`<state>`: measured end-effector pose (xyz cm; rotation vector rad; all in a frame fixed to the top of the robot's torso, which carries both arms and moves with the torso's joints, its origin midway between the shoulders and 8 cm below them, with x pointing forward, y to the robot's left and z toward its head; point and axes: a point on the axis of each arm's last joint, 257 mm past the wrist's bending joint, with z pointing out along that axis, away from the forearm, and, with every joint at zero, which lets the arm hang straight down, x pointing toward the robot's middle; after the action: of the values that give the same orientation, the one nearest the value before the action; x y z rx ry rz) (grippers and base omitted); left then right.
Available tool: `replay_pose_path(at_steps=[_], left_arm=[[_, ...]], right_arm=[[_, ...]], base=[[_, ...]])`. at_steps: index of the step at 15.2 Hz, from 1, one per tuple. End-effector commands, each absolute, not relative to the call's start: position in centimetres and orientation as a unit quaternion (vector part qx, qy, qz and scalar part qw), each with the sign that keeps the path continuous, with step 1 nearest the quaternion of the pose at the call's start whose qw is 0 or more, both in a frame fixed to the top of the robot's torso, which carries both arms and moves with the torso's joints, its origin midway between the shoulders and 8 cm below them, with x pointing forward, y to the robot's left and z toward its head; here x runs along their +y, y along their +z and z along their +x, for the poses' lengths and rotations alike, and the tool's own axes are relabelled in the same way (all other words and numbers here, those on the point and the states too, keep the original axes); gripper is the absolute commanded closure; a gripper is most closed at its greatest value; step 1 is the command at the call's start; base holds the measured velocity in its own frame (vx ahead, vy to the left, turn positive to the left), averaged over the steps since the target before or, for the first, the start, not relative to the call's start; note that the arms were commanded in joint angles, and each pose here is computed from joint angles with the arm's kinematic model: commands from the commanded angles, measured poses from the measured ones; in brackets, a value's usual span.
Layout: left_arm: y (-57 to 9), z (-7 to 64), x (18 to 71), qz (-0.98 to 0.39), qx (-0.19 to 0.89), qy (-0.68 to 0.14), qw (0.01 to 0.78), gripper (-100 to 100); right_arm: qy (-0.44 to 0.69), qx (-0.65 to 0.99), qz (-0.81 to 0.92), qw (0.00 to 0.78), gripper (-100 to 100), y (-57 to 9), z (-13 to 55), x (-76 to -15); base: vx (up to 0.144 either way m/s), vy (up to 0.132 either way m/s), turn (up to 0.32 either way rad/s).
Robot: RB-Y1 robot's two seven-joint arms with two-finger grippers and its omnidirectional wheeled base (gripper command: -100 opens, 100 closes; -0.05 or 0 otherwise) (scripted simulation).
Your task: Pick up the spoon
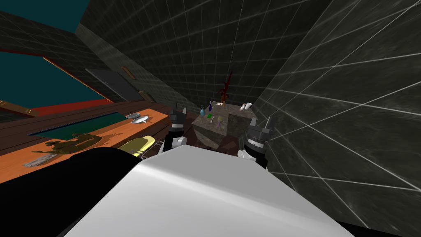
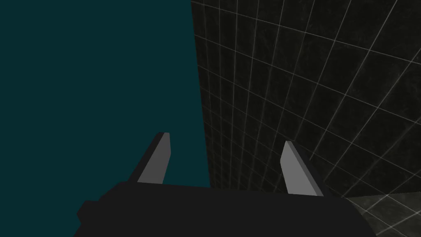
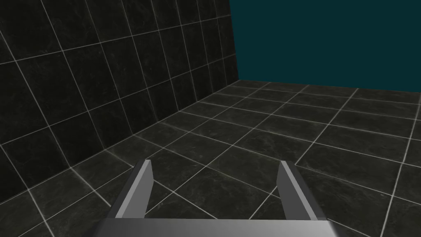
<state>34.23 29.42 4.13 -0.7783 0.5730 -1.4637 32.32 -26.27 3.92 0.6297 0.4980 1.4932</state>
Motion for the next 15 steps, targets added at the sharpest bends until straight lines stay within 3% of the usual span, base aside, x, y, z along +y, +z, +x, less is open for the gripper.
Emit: replay_pose_path(at_steps=[1,15], left_arm=[[4.4,34.7,28.9,-0.331,0.263,-0.645,0.637,-100],[3.8,41.5,24.3,-0.29,0.371,-0.65,0.597,-100]], right_arm=[[0.66,0.22,0.278,0.662,0,3.9,32.3,-26.3],[0.66,0.22,0.278,0.662,0,3.9,32.3,-26.3]], base=[[0.009,0.016,-0.021],[0.02,0.04,-0.104]])
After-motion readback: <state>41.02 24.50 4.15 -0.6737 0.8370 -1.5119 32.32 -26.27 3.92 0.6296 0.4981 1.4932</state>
